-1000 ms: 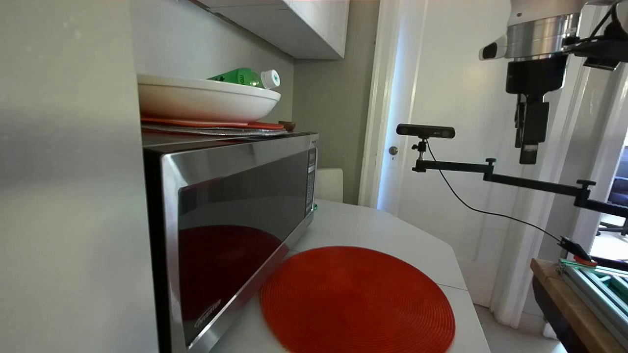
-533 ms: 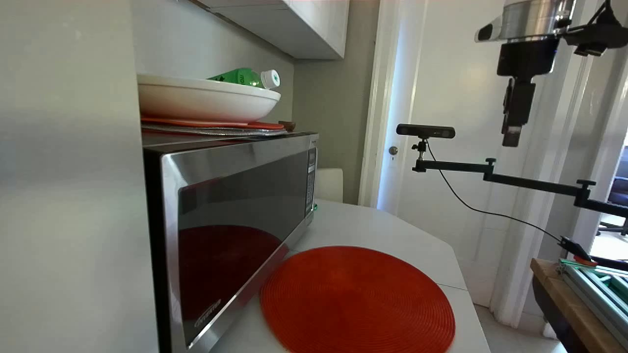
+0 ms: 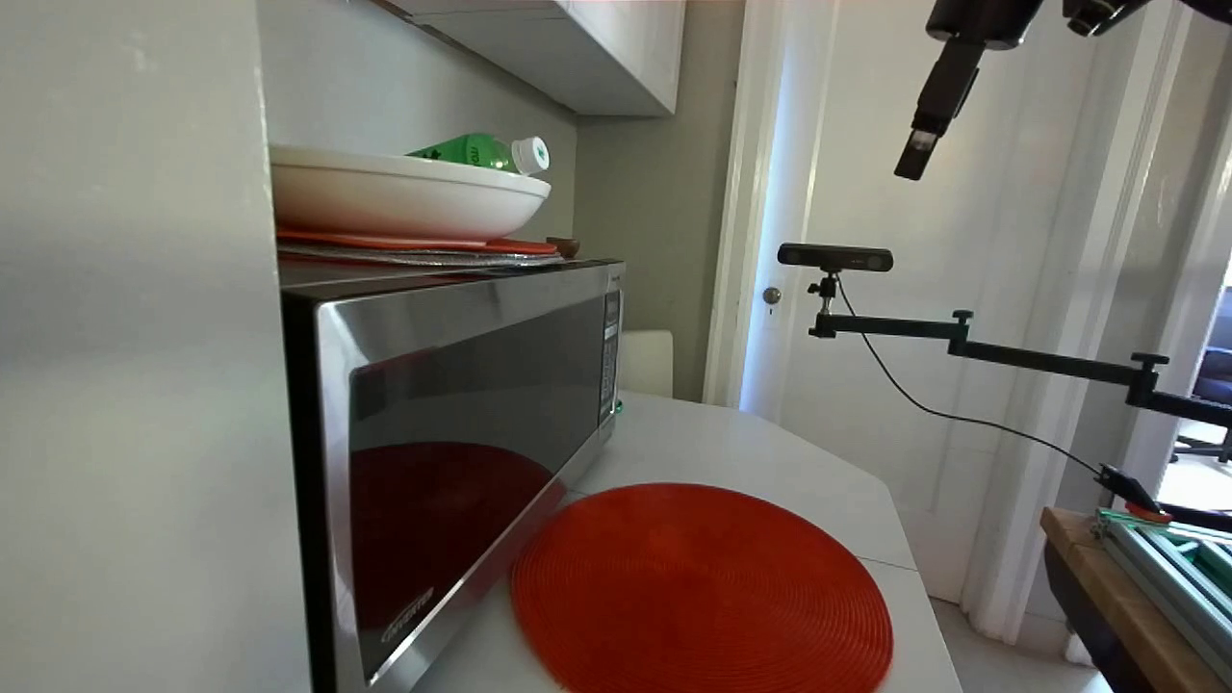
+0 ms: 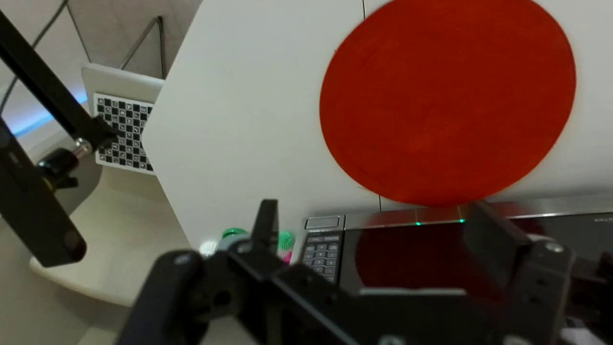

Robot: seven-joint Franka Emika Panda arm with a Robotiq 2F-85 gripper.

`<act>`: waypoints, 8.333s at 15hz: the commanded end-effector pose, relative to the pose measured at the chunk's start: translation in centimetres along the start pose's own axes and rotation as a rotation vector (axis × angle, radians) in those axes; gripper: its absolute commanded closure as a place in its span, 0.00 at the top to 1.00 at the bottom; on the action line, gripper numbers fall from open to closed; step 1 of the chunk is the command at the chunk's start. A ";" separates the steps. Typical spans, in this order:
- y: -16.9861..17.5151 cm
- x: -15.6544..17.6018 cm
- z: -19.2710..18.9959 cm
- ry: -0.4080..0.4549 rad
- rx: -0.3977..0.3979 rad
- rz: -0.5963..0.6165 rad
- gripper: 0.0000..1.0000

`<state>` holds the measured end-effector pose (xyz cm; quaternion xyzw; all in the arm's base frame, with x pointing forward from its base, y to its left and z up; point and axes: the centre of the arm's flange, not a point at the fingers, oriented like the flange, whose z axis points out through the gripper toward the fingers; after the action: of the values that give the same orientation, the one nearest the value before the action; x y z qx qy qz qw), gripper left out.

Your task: Put the bottle on the countertop

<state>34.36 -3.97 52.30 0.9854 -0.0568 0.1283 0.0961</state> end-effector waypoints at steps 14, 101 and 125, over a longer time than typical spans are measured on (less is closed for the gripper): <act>0.3 8.0 -3.4 0.173 0.048 -0.012 1.00; -11.5 33.0 6.9 0.079 0.264 -0.142 0.70; -4.9 26.1 -5.1 0.170 0.260 -0.115 0.12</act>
<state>61.52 0.27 63.14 0.9823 0.0231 0.1851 -0.0153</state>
